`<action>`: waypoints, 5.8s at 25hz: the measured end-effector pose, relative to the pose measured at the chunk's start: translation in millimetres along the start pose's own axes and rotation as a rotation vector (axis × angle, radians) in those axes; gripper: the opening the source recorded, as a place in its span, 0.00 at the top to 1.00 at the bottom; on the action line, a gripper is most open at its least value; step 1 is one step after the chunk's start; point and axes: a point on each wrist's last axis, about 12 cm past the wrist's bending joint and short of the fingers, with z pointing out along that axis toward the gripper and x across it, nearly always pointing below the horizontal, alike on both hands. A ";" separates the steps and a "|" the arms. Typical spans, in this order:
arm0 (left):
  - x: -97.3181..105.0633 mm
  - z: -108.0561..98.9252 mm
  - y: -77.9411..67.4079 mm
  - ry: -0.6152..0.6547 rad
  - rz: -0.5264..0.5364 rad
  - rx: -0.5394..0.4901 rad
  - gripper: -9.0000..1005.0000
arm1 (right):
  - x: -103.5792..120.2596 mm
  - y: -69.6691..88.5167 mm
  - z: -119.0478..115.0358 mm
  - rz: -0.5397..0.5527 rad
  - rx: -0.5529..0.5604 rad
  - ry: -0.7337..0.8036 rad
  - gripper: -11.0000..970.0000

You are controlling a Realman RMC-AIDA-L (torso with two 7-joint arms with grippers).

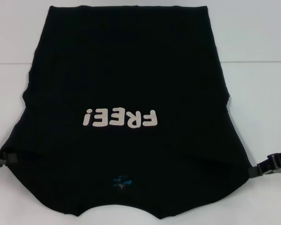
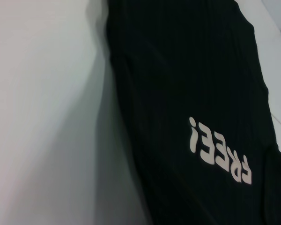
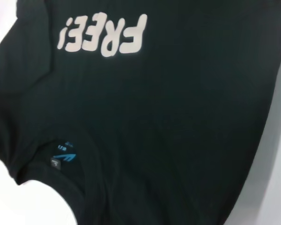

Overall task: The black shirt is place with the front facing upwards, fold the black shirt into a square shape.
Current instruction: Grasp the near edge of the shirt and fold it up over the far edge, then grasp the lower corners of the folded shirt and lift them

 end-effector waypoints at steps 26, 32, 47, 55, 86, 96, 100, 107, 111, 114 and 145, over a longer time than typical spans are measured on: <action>36.0 -12.2 3.3 0.198 -0.026 0.055 0.97 | 30.5 -3.0 -15.5 -0.090 -0.125 0.061 0.99; 53.6 -17.2 -3.1 0.361 -0.027 0.109 0.97 | 53.8 -2.0 -18.1 -0.136 -0.204 0.140 0.99; 21.2 -4.2 -21.7 0.101 -0.008 0.305 0.97 | 50.1 -11.9 -25.1 0.013 -0.275 -0.099 0.98; -13.4 1.5 -21.6 -0.274 -0.067 0.388 0.97 | 29.9 -9.4 -27.5 0.091 -0.417 -0.453 0.97; -51.7 75.2 -24.6 -0.701 0.012 0.168 0.97 | -39.9 -4.1 37.6 0.094 -0.131 -1.090 0.91; -54.4 90.7 -28.6 -0.708 0.049 0.093 0.96 | -50.1 -3.1 48.6 0.084 -0.047 -1.061 0.90; -55.6 104.4 -31.0 -0.702 0.038 0.028 0.96 | -52.9 -5.0 51.6 0.093 -0.005 -1.056 0.89; -52.8 122.1 -38.0 -0.694 0.070 -0.027 0.95 | -60.2 -6.2 62.4 0.066 0.111 -1.008 0.88; -47.3 129.6 -41.3 -0.719 0.115 -0.029 0.95 | -60.9 -6.3 67.2 0.044 0.152 -0.998 0.83; -44.1 130.8 -39.2 -0.722 0.107 -0.026 0.89 | -59.7 -8.3 66.2 0.063 0.153 -1.018 0.76; 34.5 32.3 16.6 -0.310 -0.282 0.137 0.10 | 34.5 29.8 78.5 -0.702 -0.232 -0.555 0.12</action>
